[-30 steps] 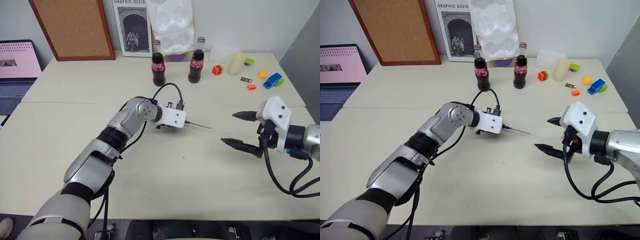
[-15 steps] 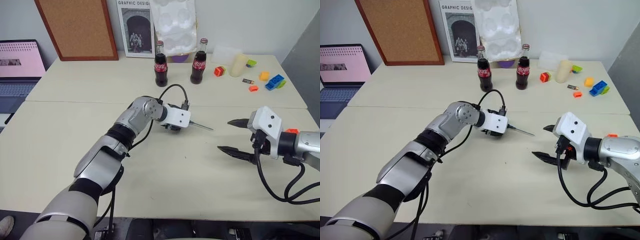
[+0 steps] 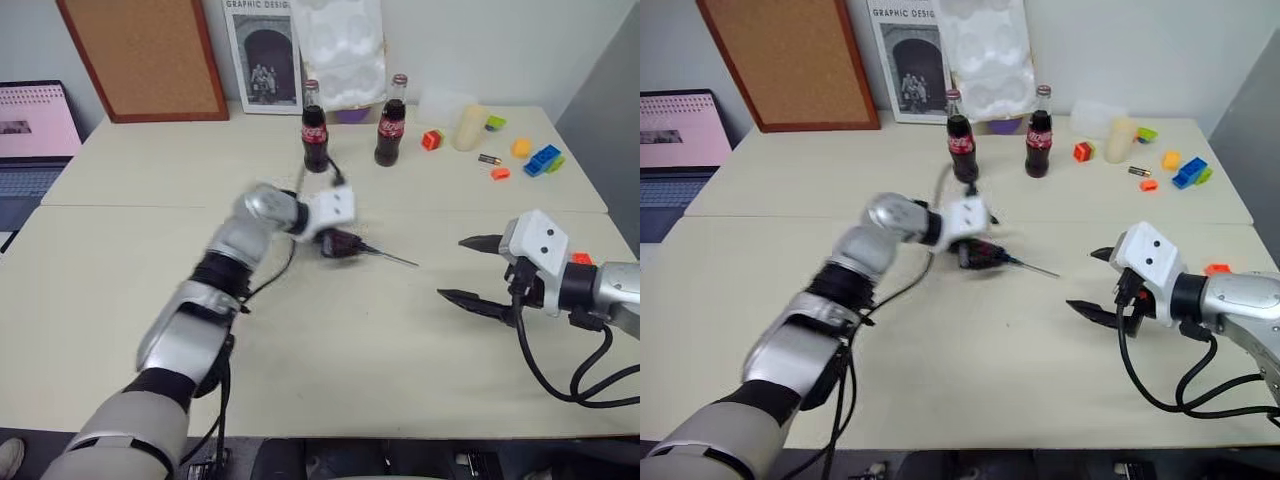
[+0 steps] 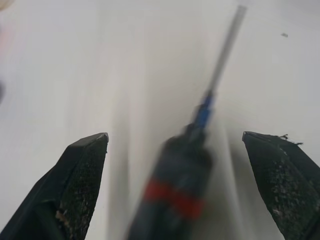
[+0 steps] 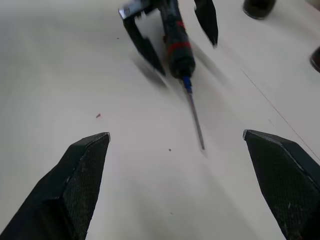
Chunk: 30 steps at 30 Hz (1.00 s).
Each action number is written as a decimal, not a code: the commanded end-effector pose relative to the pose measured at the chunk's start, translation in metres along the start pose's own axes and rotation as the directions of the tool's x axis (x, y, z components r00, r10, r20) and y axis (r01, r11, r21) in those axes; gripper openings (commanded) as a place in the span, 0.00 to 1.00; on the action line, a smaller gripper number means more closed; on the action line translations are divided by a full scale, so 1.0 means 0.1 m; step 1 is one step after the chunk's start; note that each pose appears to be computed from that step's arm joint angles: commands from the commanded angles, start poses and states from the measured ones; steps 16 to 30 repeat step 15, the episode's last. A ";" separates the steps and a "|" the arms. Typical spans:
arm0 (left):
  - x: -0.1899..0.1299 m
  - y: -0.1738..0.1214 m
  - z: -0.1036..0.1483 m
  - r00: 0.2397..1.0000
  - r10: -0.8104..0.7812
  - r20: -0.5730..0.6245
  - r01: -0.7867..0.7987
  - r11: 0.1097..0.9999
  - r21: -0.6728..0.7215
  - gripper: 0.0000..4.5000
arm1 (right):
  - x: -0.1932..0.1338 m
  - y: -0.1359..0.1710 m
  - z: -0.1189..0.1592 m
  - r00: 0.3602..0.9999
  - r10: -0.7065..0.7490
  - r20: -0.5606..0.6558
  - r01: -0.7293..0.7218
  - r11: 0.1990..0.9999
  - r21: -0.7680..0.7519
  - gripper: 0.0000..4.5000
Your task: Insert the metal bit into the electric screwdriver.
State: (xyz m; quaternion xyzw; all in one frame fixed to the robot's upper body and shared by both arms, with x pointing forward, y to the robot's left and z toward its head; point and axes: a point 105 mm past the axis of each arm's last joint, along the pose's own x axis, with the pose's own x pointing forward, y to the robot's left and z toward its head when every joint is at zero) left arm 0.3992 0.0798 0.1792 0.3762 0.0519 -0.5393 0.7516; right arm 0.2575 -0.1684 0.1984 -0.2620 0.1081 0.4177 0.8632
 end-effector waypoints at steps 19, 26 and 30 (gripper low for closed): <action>-1.61 -0.59 -0.58 0.987 0.066 -0.149 -0.100 0.966 -0.239 1.00 | -0.40 -0.14 0.07 0.999 -0.004 0.043 0.007 0.999 -0.053 1.00; -1.61 -0.59 -0.58 0.987 0.066 -0.149 -0.100 0.966 -0.239 1.00 | -0.40 -0.14 0.07 0.999 -0.004 0.043 0.007 0.999 -0.053 1.00; -1.61 -0.59 -0.58 0.987 0.066 -0.149 -0.100 0.966 -0.239 1.00 | -0.40 -0.14 0.07 0.999 -0.004 0.043 0.007 0.999 -0.053 1.00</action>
